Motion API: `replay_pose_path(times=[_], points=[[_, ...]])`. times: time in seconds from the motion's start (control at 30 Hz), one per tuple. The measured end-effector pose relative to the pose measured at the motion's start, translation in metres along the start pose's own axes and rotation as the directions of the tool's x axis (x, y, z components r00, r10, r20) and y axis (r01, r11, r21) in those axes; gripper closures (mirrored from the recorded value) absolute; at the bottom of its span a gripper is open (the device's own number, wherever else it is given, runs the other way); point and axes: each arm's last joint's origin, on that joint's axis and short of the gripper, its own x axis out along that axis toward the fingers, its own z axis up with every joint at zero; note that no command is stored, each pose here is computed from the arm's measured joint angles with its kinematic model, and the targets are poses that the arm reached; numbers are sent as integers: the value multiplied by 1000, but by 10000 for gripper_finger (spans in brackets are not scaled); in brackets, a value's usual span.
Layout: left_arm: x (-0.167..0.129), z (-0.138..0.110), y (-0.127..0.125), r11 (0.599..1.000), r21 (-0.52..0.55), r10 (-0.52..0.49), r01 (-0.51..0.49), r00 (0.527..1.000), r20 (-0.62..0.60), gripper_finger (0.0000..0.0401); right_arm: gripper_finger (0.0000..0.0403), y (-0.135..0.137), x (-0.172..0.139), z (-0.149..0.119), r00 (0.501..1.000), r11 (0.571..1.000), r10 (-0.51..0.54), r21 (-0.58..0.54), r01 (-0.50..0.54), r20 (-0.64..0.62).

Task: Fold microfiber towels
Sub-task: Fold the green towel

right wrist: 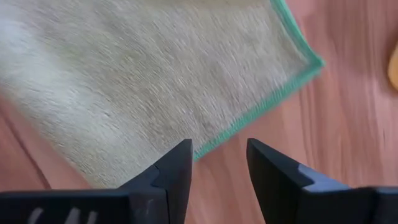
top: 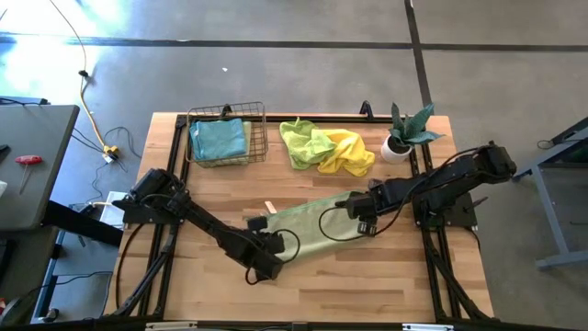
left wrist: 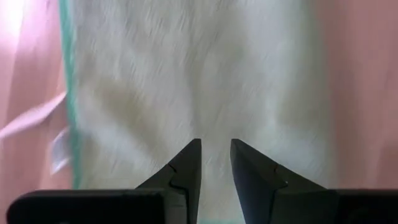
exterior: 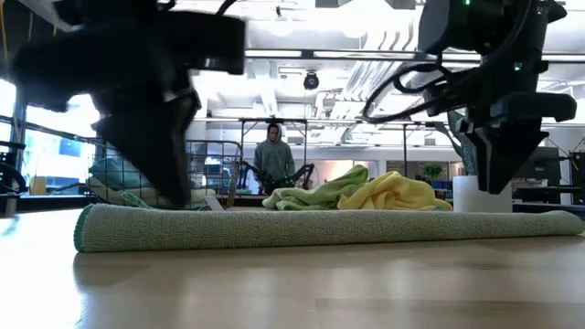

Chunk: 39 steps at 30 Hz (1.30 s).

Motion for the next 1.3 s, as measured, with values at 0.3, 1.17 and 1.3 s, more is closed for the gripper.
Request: replay_pose_path(times=[0.3, 1.17, 1.3], points=[[5, -10, 8, 995, 82, 66, -61, 996, -64, 323, 230, -25, -7, -9, 989, 994, -15, 104, 31, -144], [17, -31, -4, 977, -213, -11, 7, 1000, -16, 379, 228, -32, 10, -25, 973, 862, 178, 453, -227, 149], [17, -31, -5, 967, -253, -19, 15, 1000, -12, 382, 228, -32, 22, -30, 964, 831, 204, 490, -263, 172]])
